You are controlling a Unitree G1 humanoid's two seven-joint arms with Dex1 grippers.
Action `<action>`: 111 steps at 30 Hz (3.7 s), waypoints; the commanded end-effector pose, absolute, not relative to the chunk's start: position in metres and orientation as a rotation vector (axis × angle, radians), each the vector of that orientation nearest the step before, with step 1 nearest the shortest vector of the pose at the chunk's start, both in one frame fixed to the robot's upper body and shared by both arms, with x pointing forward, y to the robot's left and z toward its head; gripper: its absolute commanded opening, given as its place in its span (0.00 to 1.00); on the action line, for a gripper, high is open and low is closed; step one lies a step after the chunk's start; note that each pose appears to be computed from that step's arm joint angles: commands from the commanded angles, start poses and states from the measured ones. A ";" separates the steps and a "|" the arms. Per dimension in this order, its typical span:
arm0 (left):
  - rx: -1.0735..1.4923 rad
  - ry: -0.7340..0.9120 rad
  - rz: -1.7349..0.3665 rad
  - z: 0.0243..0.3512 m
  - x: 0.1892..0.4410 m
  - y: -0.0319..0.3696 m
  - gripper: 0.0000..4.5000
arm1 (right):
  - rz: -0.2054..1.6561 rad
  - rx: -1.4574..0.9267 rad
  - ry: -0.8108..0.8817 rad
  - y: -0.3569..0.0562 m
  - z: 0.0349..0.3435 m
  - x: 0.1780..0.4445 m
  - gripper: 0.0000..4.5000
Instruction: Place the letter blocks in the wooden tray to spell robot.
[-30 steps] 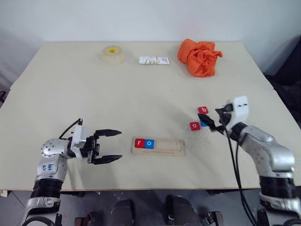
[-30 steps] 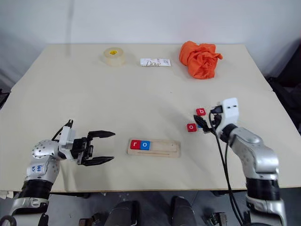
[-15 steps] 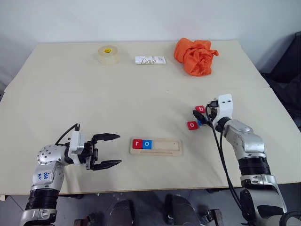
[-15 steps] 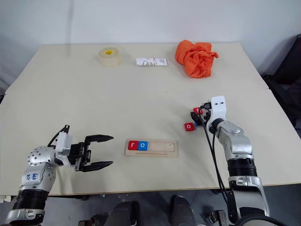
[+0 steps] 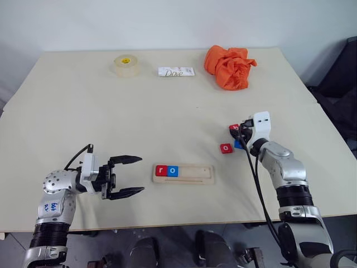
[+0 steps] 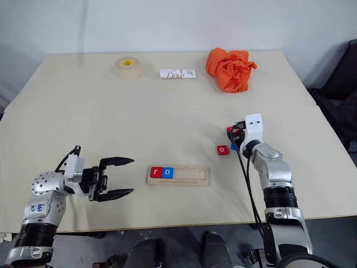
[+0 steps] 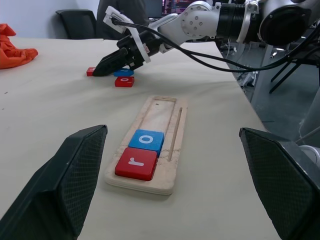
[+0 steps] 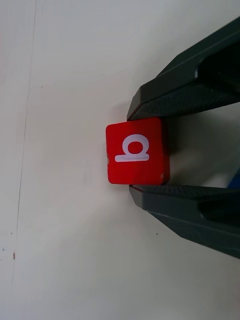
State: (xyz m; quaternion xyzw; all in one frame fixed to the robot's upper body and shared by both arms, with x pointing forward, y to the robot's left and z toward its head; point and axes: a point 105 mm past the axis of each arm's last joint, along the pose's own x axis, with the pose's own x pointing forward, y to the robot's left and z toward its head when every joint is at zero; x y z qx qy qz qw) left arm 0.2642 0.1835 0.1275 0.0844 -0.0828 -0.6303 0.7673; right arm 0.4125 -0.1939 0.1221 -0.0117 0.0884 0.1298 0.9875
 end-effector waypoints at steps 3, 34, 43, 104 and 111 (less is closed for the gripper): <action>0.182 -0.216 -1.392 0.133 0.263 0.184 1.00 | 0.273 -0.048 0.032 -0.189 0.165 0.394 0.32; 0.285 -0.185 -1.475 0.124 0.249 0.216 1.00 | 0.172 0.069 0.311 -0.172 0.118 0.266 0.50; 0.296 -0.191 -1.500 0.123 0.249 0.214 1.00 | 0.242 -0.005 0.238 -0.176 0.133 0.270 0.99; 0.240 -0.227 -1.426 0.107 0.219 0.190 1.00 | 1.307 -0.859 0.456 -0.201 0.115 0.328 0.36; 0.244 -0.225 -1.423 0.108 0.224 0.192 1.00 | 1.254 -0.759 0.402 -0.193 0.142 0.323 0.33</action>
